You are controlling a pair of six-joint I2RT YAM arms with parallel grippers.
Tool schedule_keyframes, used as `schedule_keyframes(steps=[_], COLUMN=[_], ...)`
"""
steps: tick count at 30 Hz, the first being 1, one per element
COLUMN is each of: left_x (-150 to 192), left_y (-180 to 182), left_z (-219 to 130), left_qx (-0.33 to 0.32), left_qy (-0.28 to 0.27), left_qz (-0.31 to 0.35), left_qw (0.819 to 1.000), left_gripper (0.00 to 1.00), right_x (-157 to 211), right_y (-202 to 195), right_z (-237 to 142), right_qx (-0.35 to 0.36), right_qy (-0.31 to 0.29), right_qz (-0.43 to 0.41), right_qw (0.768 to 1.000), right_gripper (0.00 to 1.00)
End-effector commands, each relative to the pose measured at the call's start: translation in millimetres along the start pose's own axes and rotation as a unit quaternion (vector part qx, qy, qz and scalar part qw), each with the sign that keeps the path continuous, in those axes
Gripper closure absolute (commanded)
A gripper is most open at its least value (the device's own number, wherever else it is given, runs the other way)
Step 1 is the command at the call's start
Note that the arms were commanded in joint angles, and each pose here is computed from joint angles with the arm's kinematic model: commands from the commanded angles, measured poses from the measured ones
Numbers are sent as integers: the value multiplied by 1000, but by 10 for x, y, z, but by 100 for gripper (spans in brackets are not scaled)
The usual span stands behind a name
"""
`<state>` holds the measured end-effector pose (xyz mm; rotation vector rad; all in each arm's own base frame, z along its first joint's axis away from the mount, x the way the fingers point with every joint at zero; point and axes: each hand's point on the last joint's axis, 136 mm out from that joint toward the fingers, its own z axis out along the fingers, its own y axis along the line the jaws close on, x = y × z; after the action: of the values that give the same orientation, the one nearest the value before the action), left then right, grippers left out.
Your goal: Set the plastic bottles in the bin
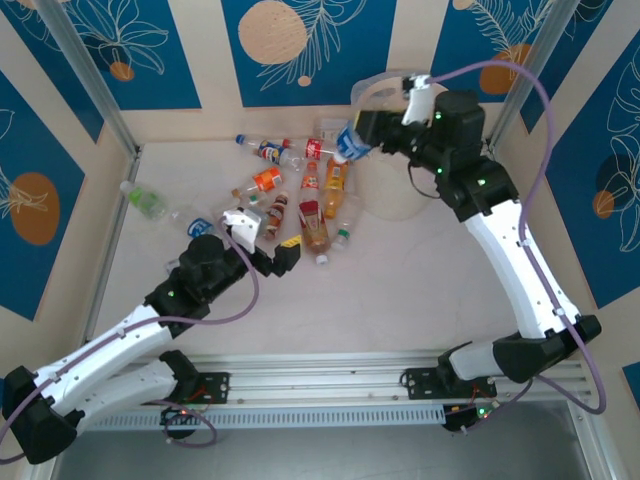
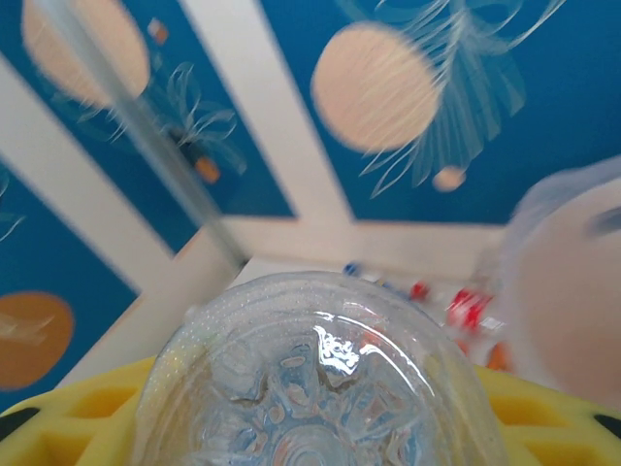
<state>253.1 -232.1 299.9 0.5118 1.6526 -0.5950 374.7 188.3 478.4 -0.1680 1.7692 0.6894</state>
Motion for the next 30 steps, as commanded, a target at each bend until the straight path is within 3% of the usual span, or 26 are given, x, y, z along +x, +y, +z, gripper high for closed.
schedule_keyframes(steps=[1,8,13,14,20,30], left_x=[-34,41,78,81,132,192], left_y=[106,214,306,329,478,500], left_z=[-18,-57,-118,-136,-200,-194], left_qx=[-34,-63,-88,-94,-131,-132], left_qy=[-4,6,10,9,16,21], left_qz=[-17,-18,-22,-24,-30,-34], left_qw=[999,998,996,995,991,991], left_gripper=[0,0,0,0,0,0], right_x=[-345,-794,-685,-642,-521,-303], right_y=[-378,-1010,-1438,-1498,-1357,-1112], right_z=[63,401,833,923,1188,1487], right_qx=[88,209,267,271,302,336], right_qy=[-52,-99,-53,-40,-22,-19], right_qz=[-39,-82,-101,-107,-182,-287], right_qw=[994,969,957,956,935,897], right_gripper=[53,54,54,66,64,63])
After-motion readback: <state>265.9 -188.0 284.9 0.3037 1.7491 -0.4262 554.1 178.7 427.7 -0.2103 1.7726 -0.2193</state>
